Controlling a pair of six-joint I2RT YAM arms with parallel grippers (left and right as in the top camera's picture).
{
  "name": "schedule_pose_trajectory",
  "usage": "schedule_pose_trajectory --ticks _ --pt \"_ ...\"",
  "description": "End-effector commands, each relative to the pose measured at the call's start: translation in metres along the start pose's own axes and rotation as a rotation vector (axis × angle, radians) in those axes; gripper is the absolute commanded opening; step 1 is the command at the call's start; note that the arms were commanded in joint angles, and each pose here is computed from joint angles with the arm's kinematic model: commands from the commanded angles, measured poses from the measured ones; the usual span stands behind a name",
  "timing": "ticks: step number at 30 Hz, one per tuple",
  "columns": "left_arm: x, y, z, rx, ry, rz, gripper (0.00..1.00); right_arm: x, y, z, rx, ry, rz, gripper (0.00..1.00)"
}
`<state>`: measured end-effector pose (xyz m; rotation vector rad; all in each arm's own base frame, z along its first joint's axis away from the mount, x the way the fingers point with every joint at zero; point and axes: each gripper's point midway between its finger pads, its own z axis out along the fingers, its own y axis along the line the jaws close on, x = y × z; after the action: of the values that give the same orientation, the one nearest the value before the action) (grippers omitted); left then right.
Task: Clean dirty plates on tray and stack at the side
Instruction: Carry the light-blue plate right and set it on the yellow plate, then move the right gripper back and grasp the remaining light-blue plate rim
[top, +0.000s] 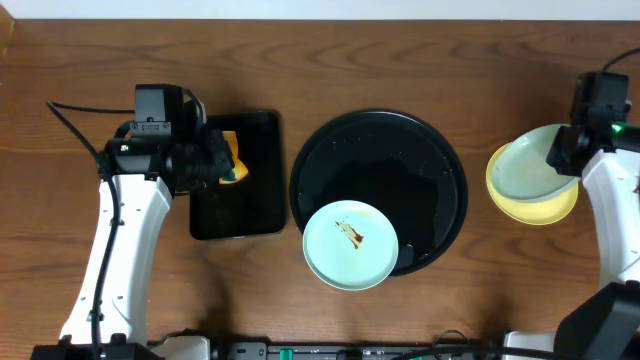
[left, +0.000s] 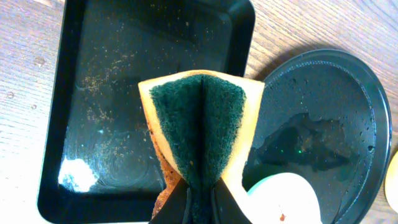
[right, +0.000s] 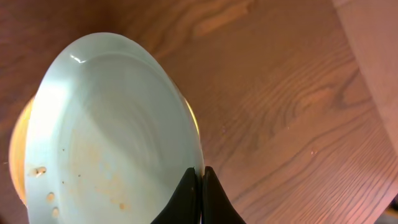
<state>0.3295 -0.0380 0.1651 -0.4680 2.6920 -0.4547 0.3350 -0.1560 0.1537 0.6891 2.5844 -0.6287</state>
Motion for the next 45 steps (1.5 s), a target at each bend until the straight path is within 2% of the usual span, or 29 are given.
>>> schedule_pose_trajectory --ticks 1,4,7,12,17,19,25,29,37,45 --pt "0.0 0.0 -0.003 0.003 -0.007 0.008 0.08 0.004 -0.004 0.009 -0.005 0.021 0.036 0.08" --pt "0.0 0.0 -0.003 0.003 -0.006 0.007 0.08 0.001 -0.002 0.009 -0.018 0.013 0.045 0.36" --pt "0.0 0.0 -0.003 0.003 -0.006 0.007 0.08 0.001 0.012 0.008 -0.101 0.02 0.043 0.42" --pt "0.002 0.001 -0.003 0.0 0.0 0.006 0.08 0.009 0.071 -0.009 -0.444 0.059 -0.035 0.42" --pt "0.004 0.002 -0.003 -0.004 0.009 0.003 0.08 0.036 0.143 -0.061 -0.837 0.111 -0.208 0.42" --pt "0.006 0.003 -0.003 -0.007 0.018 0.001 0.08 0.052 0.163 -0.079 -0.922 0.141 -0.276 0.43" --pt "0.014 0.006 -0.002 -0.019 0.048 -0.008 0.08 0.109 0.205 -0.108 -0.971 0.218 -0.476 0.49" --pt "0.016 0.007 -0.002 -0.023 0.057 -0.011 0.08 0.159 0.221 -0.113 -0.977 0.304 -0.577 0.49" --pt "0.016 0.007 -0.002 -0.023 0.057 -0.011 0.08 0.238 0.226 -0.094 -0.919 0.474 -0.575 0.42" --pt "0.016 0.007 -0.002 -0.023 0.057 -0.011 0.08 0.274 0.228 -0.084 -0.896 0.53 -0.539 0.36"
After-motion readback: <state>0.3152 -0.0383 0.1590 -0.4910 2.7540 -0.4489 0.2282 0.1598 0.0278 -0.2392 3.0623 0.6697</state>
